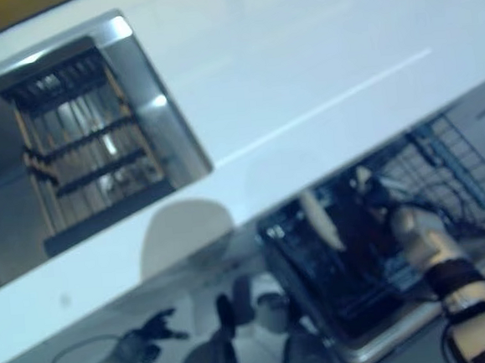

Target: Take plates into dishwasher

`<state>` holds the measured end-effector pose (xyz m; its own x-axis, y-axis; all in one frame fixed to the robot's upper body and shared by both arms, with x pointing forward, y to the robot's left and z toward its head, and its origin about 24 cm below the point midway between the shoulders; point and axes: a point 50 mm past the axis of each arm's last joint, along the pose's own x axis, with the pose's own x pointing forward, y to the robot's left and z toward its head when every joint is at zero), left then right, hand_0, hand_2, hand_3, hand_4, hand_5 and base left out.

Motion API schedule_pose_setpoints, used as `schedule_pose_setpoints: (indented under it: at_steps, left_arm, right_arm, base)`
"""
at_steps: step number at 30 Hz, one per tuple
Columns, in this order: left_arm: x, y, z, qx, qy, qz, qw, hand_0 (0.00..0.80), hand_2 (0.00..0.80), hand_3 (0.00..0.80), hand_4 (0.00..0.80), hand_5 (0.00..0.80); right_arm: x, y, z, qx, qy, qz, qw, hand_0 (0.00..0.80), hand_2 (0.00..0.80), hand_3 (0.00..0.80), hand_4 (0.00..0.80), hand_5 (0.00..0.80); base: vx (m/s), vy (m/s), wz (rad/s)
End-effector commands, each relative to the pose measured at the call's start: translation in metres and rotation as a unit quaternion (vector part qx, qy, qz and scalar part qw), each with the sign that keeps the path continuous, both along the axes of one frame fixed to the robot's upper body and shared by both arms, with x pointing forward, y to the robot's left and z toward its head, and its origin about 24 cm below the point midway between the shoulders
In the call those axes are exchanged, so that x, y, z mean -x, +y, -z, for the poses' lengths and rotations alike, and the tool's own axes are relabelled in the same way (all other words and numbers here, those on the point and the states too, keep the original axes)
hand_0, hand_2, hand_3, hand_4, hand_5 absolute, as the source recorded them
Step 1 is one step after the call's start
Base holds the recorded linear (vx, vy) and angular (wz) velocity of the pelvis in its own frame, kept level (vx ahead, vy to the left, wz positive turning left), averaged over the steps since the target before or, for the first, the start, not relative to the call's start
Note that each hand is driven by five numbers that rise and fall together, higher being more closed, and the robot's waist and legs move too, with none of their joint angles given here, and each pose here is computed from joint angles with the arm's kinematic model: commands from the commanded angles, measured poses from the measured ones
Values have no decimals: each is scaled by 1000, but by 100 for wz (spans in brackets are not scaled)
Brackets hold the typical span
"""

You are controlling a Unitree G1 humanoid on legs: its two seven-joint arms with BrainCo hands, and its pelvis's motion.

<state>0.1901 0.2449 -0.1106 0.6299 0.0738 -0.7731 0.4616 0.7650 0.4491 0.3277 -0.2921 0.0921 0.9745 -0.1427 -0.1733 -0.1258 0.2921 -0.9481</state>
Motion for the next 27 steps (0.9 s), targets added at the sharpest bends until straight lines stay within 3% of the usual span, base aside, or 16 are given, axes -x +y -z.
schedule_pose_setpoints:
  at_steps: [1,5,7,8,27]
  left_arm:
    - [-8,0,-4,-9,1,18,1000,0,0,0,0,0]
    - [-7,1,-3,-11,1,17,1000,0,0,0,0,0]
    - [-6,2,-3,-12,2,17,1000,0,0,0,0,0]
    - [-6,2,-3,-12,2,17,1000,0,0,0,0,0]
    - [5,3,3,-12,15,8,1000,0,0,0,0,0]
  right_arm:
    - [-8,-13,-33,41,-49,11,998,800,800,800,800,800]
    - [-4,-20,-31,39,-48,24,998,800,800,800,800,800]
    - [-3,-23,-30,36,-49,31,998,361,361,361,361,361]
    - [-2,-24,-29,34,-51,34,998,0,0,0,0,0]
    - [7,-17,-38,-28,-116,31,992,0,0,0,0,0]
  base:
    - [0,0,0]
    - [0,0,0]
    - [0,0,0]
    - [0,0,0]
    - [0,0,0]
